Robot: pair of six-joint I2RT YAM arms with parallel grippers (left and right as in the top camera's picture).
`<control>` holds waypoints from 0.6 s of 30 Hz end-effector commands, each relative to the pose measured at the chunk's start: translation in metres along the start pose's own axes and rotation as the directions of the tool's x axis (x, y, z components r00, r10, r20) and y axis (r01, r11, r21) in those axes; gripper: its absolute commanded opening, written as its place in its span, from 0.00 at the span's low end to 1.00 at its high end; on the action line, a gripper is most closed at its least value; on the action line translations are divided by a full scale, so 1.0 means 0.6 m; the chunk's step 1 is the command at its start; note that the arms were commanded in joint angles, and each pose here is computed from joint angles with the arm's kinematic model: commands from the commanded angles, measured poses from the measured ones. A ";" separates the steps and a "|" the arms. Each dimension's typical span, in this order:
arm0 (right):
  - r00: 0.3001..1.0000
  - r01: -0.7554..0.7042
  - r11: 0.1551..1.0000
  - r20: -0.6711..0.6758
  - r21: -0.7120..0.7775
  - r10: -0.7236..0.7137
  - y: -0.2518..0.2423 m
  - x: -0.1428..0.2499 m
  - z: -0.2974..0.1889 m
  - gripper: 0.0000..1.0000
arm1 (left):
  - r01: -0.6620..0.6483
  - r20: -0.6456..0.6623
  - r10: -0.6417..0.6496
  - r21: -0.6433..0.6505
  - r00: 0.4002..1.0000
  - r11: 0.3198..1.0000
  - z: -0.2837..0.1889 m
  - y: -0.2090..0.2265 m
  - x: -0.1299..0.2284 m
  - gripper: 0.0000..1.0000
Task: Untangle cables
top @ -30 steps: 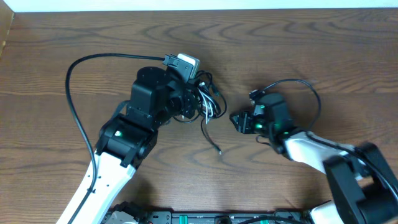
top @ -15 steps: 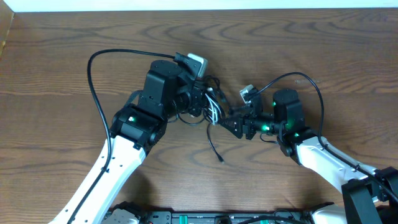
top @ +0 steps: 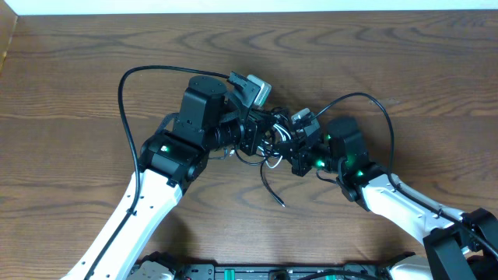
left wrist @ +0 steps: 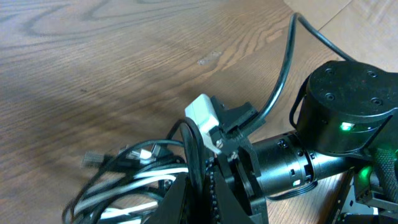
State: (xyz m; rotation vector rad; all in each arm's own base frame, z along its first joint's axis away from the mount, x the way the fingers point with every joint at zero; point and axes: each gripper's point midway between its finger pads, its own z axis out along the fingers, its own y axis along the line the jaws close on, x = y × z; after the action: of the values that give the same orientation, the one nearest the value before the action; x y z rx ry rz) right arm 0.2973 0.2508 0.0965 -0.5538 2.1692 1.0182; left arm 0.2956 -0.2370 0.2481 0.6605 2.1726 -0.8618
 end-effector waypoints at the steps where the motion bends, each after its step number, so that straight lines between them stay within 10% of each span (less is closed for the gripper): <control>1: 1.000 -0.018 0.998 0.007 0.053 0.018 -0.015 0.000 0.001 0.01 | -0.001 0.011 0.001 0.013 1.000 1.000 -0.004 -0.005 -0.008 0.08; 18: 0.996 -0.066 0.962 -0.044 0.266 0.081 -0.079 0.035 -0.011 0.01 | -0.044 0.039 0.061 -0.351 0.997 0.935 -0.041 0.088 -0.018 0.07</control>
State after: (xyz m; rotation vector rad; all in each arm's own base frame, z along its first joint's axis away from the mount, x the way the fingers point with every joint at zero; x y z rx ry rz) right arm 0.2980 0.2325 0.0710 -0.4722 2.3014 0.8844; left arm 0.3166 -0.2006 0.2254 0.5585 2.2618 -0.5383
